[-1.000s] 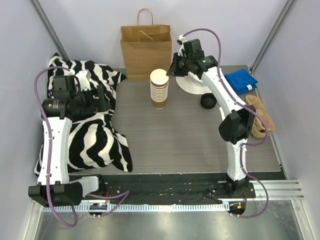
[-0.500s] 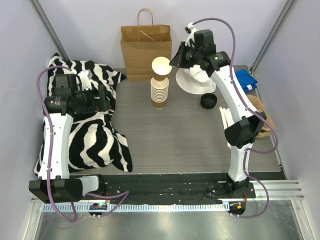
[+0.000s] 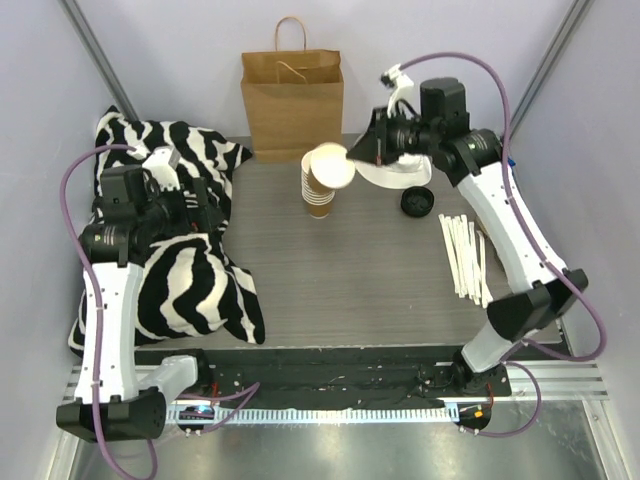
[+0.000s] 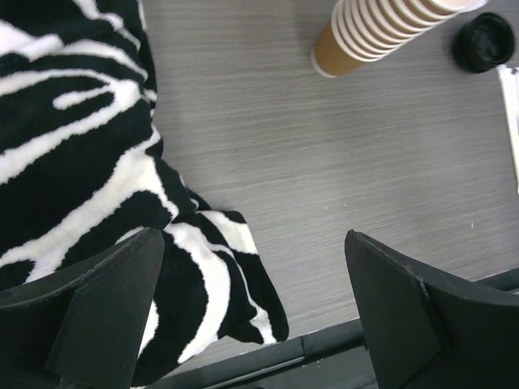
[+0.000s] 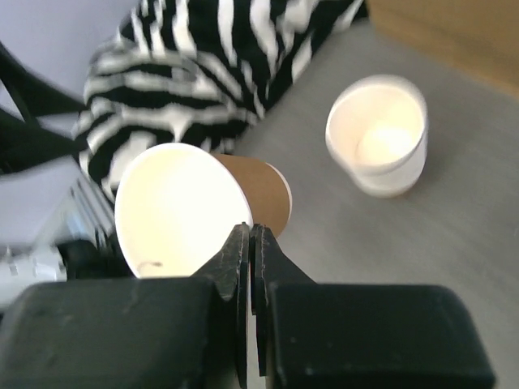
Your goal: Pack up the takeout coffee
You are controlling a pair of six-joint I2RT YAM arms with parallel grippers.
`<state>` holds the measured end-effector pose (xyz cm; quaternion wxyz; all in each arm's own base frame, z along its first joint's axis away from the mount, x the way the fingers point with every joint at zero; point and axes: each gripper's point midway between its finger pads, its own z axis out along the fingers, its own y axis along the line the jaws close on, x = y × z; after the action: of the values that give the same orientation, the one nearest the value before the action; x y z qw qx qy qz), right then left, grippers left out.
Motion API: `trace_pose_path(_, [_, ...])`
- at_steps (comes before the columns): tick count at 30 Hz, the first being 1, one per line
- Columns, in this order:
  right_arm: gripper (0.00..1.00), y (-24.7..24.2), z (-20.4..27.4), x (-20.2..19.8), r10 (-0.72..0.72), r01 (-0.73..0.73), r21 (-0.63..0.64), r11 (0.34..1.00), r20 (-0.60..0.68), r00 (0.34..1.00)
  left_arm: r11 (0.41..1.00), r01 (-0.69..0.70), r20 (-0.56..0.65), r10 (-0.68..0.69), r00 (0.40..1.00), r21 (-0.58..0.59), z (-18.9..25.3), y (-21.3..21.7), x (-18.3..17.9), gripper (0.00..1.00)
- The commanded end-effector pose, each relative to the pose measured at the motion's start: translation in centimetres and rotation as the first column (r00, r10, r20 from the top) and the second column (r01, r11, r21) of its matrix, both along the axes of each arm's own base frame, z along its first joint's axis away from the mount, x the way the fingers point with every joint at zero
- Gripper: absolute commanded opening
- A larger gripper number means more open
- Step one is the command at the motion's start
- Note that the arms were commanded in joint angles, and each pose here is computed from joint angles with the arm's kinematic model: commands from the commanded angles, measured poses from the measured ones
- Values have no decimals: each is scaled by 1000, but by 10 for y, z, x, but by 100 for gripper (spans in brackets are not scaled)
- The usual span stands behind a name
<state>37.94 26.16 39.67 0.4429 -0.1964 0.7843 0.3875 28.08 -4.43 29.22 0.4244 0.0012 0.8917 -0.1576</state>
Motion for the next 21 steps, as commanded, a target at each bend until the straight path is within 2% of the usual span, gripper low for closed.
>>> trace_pose_path(1, [1, -3, -48, -57, 204, -192, -180, 965, 54, 977, 992, 122, 102, -120, 987, -10, 17, -15, -4, 100])
trace_pose_path(2, [1, -4, -82, -65, 220, -216, -221, 951, -7, 976, 989, 147, 82, -145, 986, -13, 12, -18, -5, 100])
trace_pose_path(4, [1, 5, -110, -83, 275, -270, -278, 922, -21, 961, 982, 189, 55, -188, 981, -17, 1, -22, -8, 100])
trace_pose_path(5, [1, 2, -139, -91, 284, -286, -329, 900, -55, 957, 981, 195, 54, -194, 980, -18, -1, -23, -9, 100])
trace_pose_path(8, [1, 13, -183, -109, 322, -332, -384, 861, -92, 942, 975, 219, 71, -216, 974, -26, -11, -26, -8, 100])
trace_pose_path(10, [1, 23, -195, -109, 329, -332, -392, 858, -77, 941, 974, 224, 99, -221, 970, -27, -10, -28, -7, 100])
trace_pose_path(15, [1, 31, -230, -96, 275, -296, -403, 866, -111, 955, 969, 238, 64, -234, 970, -71, -24, -34, -9, 100])
trace_pose_path(21, [1, 34, -244, -88, 238, -259, -399, 880, -102, 966, 965, 246, 61, -242, 968, -85, -27, -36, -6, 100])
